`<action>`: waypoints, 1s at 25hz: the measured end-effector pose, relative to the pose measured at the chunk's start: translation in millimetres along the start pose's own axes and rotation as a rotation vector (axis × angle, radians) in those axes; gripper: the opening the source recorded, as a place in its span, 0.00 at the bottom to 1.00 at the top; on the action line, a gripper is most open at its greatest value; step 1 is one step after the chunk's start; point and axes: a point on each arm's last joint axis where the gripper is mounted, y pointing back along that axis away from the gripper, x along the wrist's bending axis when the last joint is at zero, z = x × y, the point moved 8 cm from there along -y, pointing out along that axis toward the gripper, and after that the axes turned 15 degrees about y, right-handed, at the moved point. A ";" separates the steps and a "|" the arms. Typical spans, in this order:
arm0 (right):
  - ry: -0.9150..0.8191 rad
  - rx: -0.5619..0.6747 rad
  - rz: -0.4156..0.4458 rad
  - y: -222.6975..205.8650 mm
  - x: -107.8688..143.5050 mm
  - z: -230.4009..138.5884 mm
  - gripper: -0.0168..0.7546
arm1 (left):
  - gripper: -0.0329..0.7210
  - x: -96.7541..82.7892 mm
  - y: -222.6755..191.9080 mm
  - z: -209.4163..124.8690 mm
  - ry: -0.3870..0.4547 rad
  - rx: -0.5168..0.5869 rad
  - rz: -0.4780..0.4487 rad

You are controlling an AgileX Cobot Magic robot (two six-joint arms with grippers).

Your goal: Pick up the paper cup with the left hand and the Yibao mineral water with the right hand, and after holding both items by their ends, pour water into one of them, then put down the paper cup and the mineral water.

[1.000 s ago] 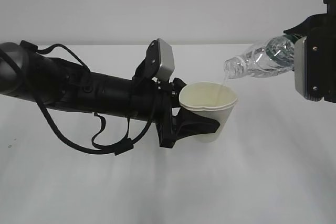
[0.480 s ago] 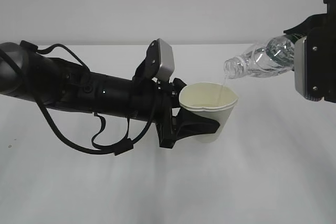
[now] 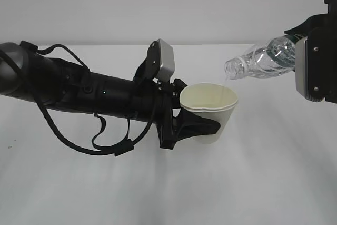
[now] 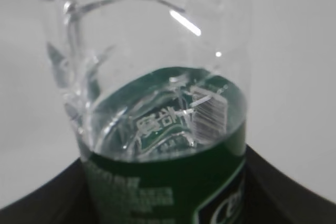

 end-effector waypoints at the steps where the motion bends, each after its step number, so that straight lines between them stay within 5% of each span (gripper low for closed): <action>1: 0.002 0.000 0.000 0.0 0.1 0.0 0.62 | 0.62 -0.1 0.0 -0.1 0.000 0.000 0.000; 25: 0.013 -0.002 0.002 0.0 0.4 0.3 0.62 | 0.62 -0.2 0.0 -0.4 -0.002 0.002 -0.001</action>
